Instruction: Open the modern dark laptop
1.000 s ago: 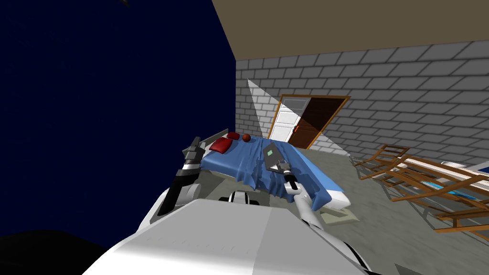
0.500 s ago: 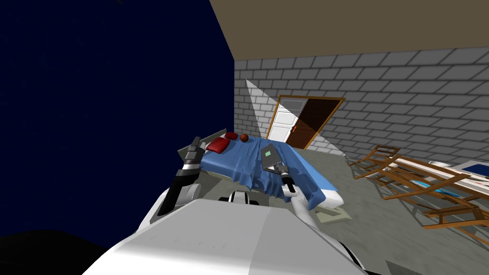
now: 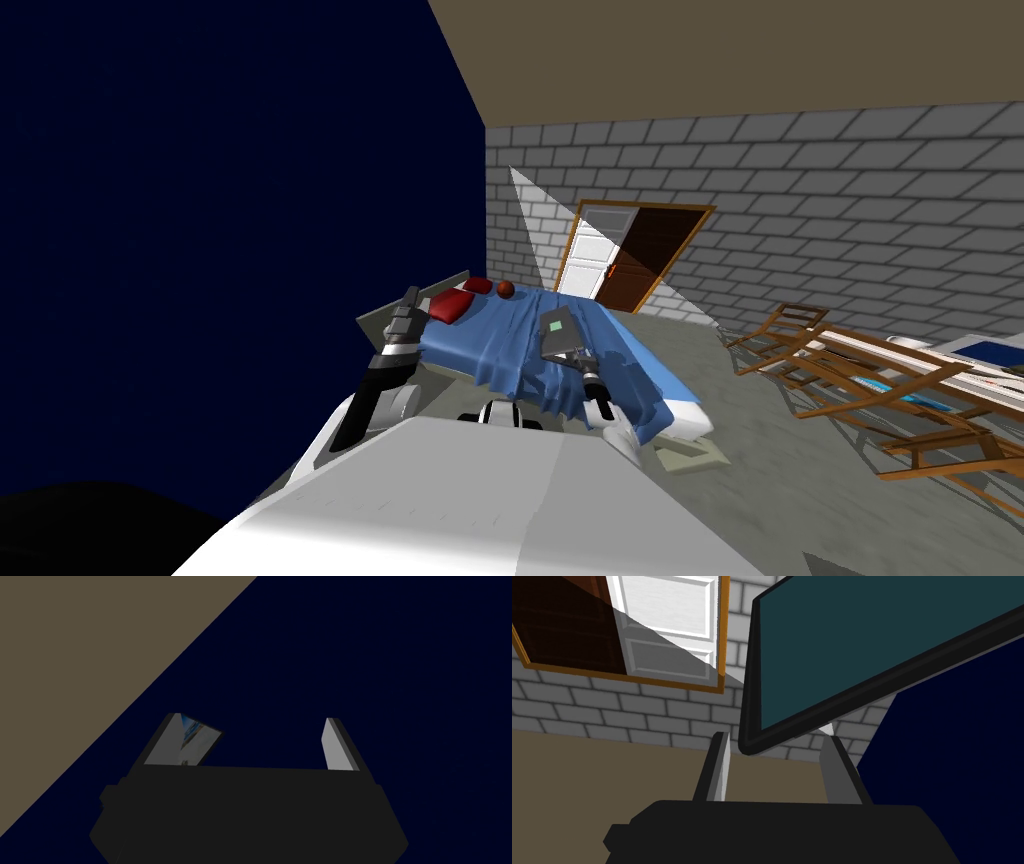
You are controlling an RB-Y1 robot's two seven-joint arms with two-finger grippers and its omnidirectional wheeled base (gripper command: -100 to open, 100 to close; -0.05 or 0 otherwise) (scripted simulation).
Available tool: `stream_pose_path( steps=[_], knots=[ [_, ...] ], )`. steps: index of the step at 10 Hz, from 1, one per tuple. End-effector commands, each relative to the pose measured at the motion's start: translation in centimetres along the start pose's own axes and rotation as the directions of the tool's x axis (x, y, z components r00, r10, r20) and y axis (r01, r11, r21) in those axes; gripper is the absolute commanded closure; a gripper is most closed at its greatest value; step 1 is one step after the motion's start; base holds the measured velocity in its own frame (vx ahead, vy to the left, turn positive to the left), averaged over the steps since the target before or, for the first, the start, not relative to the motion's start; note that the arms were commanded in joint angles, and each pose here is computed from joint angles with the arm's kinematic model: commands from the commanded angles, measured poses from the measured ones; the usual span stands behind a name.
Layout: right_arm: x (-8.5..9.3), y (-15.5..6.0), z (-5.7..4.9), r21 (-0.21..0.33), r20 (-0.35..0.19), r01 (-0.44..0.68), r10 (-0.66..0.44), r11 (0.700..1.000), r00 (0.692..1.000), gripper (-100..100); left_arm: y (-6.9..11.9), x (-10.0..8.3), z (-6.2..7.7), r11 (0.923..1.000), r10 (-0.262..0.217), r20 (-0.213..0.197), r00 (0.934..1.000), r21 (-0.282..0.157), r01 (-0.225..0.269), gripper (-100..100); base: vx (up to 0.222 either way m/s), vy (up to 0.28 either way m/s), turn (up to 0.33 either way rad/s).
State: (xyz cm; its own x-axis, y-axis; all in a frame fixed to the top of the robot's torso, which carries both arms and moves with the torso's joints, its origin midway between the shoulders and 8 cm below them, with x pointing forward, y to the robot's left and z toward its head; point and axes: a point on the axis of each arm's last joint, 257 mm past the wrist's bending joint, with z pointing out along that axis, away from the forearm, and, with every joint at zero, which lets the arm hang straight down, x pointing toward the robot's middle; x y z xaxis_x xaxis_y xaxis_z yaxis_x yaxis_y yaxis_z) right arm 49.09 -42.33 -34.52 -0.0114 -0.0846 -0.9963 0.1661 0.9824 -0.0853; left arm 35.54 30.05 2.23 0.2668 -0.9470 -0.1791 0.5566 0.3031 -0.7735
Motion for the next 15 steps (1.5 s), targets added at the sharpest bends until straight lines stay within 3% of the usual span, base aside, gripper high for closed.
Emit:
stream_pose_path(
  steps=[1,2,3,4,5,6,8,9,10,11,13,14,15],
  knots=[
    [2.7,2.7,-2.8,-0.002,-0.022,-0.112,0.112,0.994,0.993,100,0.0,0.0,0.0,1.0000,0.000,0.000,1.0000,0.000,0.000,0,0.063,-0.145,-0.003],
    [3.5,3.5,-3.8,0.000,-0.025,-0.153,0.153,0.988,0.988,100,0.0,0.0,0.0,1.0000,0.000,0.000,1.0000,0.000,0.000,0,0.094,-0.136,0.000],
    [3.2,3.5,-3.7,-0.001,-0.020,-0.152,0.152,0.988,0.988,100,0.0,0.0,0.0,1.0000,0.000,0.000,1.0000,0.000,0.000,0,0.054,-0.087,-0.001],
    [2.3,1.4,-2.9,0.005,-0.004,-0.141,0.141,0.990,0.990,-100,0.0,0.0,0.0,1.0000,0.000,0.000,1.0000,0.000,0.000,0,0.019,0.021,-0.150],
    [2.4,1.7,-2.9,-0.008,-0.010,-0.125,0.125,0.992,0.992,-100,0.0,0.0,0.0,1.0000,0.000,0.000,1.0000,0.000,0.000,0,0.004,0.071,-0.080],
    [1.7,0.1,-2.1,0.001,0.005,-0.137,0.137,0.991,0.991,-100,0.0,0.0,0.0,1.0000,-0.001,0.000,1.0000,0.000,0.001,0,0.010,0.097,-0.105],
    [2.0,0.7,-2.1,-0.023,-0.007,-0.108,0.108,0.994,0.994,-100,0.0,0.0,0.0,1.0000,-0.001,0.000,1.0000,0.000,0.001,0,0.014,0.066,-0.034],
    [1.4,-0.7,-1.3,-0.019,0.005,-0.120,0.120,0.993,0.993,-100,0.0,0.0,0.0,1.0000,0.000,0.000,1.0000,0.000,0.000,0,0.010,0.053,-0.098],
    [1.6,-0.2,-1.3,-0.038,-0.005,-0.098,0.098,0.994,0.995,-100,0.0,0.0,0.0,1.0000,0.000,0.000,1.0000,0.000,0.000,0,0.007,0.057,-0.099],
    [0.4,-1.6,-0.4,-0.033,0.018,-0.117,0.117,0.993,0.993,-100,0.0,0.0,0.0,1.0000,0.000,0.000,1.0000,0.000,0.000,0,0.007,0.081,-0.150],
    [1.2,-0.9,-0.6,-0.056,-0.005,-0.090,0.090,0.994,0.996,-100,0.0,0.0,0.0,1.0000,0.000,0.000,1.0000,0.000,0.000,0,0.007,0.050,-0.021],
    [0.4,-2.1,0.2,-0.052,0.007,-0.112,0.113,0.992,0.994,-100,0.0,0.0,0.0,1.0000,0.000,0.000,1.0000,0.000,0.000,0,0.005,0.056,-0.121],
    [0.7,-1.6,0.2,-0.070,-0.005,-0.091,0.091,0.993,0.996,-100,0.0,0.0,0.0,1.0000,0.000,0.000,1.0000,0.000,0.000,0,0.008,0.068,-0.090]
  ],
)
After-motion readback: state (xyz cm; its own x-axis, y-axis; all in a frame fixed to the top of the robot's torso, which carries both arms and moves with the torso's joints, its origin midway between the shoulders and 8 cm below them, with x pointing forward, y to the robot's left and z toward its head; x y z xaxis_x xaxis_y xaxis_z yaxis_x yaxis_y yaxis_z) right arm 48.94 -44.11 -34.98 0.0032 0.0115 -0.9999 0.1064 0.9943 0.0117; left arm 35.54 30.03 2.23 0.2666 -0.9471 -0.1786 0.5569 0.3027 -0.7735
